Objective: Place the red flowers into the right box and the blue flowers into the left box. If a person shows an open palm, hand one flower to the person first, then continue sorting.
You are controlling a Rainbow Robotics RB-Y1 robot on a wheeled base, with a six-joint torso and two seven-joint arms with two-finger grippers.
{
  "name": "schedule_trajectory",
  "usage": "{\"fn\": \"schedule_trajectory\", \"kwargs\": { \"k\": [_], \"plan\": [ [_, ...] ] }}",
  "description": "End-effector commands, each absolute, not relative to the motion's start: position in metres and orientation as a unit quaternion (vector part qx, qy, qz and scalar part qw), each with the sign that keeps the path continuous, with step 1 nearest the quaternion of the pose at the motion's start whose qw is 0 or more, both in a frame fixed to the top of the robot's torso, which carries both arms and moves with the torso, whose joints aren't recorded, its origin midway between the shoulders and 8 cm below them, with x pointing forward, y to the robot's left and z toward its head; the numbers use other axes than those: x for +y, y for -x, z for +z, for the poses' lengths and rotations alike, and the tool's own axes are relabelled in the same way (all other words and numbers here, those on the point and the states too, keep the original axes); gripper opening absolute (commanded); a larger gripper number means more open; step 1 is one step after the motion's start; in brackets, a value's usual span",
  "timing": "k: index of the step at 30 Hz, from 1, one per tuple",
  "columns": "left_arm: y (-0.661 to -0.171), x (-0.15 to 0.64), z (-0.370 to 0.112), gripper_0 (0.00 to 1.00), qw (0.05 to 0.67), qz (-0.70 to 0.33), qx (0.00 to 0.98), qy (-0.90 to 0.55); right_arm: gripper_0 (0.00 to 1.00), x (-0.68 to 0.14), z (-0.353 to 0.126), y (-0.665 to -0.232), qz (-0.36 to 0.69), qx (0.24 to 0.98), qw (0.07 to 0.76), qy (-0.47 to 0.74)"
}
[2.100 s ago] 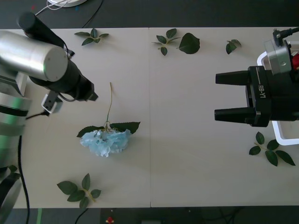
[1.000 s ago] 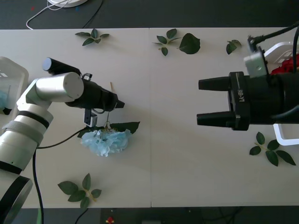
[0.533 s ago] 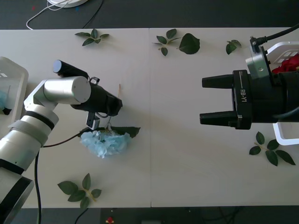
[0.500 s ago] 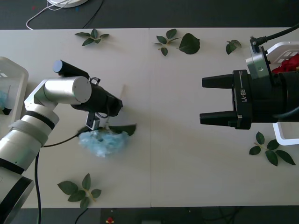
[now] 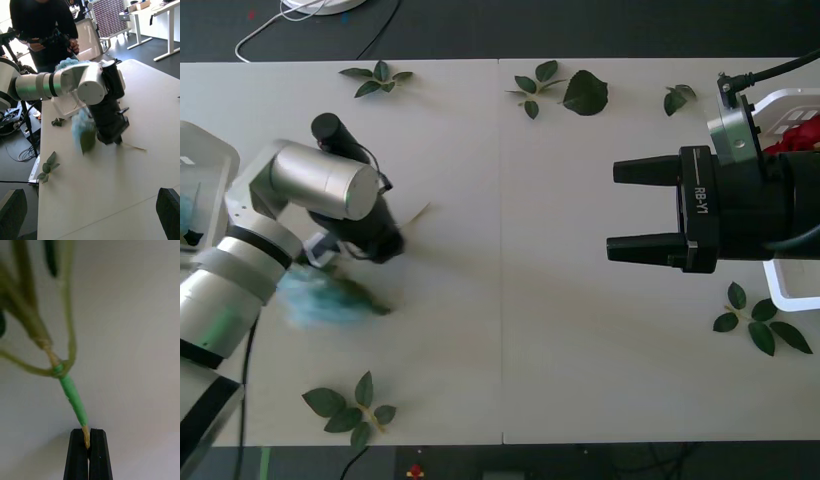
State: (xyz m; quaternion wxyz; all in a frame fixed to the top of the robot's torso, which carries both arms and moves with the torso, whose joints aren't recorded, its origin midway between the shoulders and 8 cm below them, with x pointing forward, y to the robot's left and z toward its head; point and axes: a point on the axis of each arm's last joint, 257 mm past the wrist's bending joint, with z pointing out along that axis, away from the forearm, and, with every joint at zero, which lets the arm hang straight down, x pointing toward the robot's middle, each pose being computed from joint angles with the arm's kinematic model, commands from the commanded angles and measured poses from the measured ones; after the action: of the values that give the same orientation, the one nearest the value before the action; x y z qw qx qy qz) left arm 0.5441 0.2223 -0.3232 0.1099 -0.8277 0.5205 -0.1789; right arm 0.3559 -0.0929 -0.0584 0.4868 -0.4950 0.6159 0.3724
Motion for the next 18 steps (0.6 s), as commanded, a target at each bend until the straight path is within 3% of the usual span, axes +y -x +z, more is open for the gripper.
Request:
{"fn": "schedule_trajectory", "kwargs": {
  "k": [1, 11, 18],
  "plan": [
    [-0.547, 0.278, -0.277, 0.00, 0.226, -0.153, 0.575, 0.771, 1.00, -0.090, -0.046, -0.350, 0.358, 0.598, 0.496, 0.518],
    [-0.573, 0.251, -0.180, 0.00, 0.375, -0.158, 0.737, 0.540, 1.00, -0.089, -0.045, -0.352, 0.360, 0.597, 0.501, 0.512],
    [-0.577, 0.270, -0.144, 0.00, 0.435, -0.074, 0.830, 0.341, 1.00, -0.089, -0.045, -0.352, 0.360, 0.597, 0.501, 0.512]
  ]
}}
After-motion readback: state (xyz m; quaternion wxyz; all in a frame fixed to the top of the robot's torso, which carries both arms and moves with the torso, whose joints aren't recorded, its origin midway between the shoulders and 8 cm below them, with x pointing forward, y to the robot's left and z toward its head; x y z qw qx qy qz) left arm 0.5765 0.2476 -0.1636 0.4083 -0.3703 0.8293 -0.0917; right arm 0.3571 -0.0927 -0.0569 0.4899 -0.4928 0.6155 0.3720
